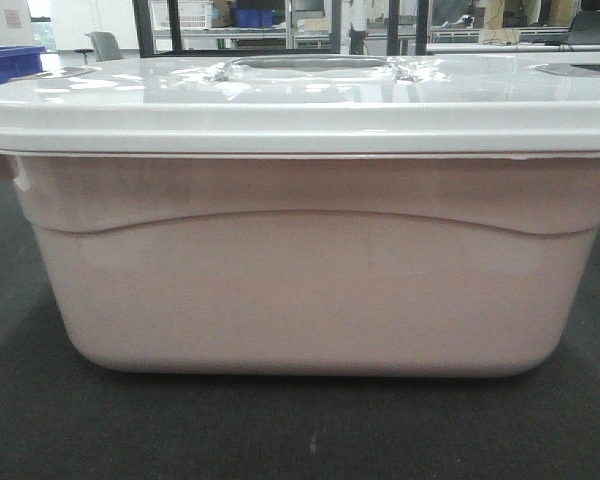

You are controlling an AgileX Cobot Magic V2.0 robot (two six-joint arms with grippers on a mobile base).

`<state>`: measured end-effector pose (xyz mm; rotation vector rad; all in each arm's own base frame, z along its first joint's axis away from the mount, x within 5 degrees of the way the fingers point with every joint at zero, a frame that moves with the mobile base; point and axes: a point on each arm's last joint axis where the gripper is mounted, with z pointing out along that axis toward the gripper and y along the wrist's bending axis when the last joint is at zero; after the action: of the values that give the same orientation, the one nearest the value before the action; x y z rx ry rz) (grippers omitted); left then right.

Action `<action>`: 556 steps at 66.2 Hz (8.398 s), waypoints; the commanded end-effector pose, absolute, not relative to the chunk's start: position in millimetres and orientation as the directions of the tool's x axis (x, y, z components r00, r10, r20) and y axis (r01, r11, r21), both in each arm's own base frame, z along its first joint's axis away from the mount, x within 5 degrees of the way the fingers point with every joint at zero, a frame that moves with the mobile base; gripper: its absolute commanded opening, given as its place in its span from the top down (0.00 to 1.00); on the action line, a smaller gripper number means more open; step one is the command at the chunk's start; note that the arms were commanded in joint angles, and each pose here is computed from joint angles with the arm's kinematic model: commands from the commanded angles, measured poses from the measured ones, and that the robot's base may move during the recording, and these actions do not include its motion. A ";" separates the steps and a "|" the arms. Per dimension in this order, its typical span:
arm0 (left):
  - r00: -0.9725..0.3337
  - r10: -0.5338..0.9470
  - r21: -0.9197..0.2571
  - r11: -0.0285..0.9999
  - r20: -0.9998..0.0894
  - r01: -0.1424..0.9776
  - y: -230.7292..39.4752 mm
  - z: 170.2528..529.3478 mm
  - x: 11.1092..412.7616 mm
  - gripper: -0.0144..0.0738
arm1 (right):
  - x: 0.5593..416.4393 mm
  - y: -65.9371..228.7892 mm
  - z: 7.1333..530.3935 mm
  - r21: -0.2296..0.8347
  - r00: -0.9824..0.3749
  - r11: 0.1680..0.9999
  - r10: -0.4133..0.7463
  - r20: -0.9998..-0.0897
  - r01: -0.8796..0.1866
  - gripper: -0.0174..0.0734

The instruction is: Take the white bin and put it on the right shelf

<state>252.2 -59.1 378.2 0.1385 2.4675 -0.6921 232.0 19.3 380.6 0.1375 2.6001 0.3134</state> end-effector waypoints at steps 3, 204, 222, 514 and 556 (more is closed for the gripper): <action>-0.820 -0.057 -0.536 0.782 -0.570 0.318 -70.2 382.1 266.4 0.22 | 253.3 27.9 381.9 0.343 -0.845 0.939 0.158 -0.511 -0.032 0.12; -0.924 0.050 -0.805 0.475 -0.379 0.356 -65.4 294.3 280.7 0.37 | 265.5 56.9 301.5 0.845 -0.932 0.460 0.094 -0.351 -0.272 0.12; -0.924 0.050 -0.805 0.475 -0.379 0.356 -65.4 294.3 280.7 0.46 | 265.7 56.8 301.4 0.844 -0.931 0.462 0.096 -0.352 -0.272 0.12; -0.481 -0.087 -0.461 0.472 -0.873 0.751 -73.1 441.0 164.2 0.57 | 169.0 65.9 446.5 0.500 -0.533 0.508 0.092 -0.841 -0.701 0.32; -0.481 -0.076 -0.455 0.481 -0.873 0.750 -72.8 439.9 164.5 0.61 | 167.6 66.5 446.0 0.502 -0.539 0.498 0.080 -0.838 -0.707 0.32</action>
<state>181.0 -62.0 415.3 0.5212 1.9505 -0.9514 185.9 53.2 420.3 -0.4517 2.0151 0.9284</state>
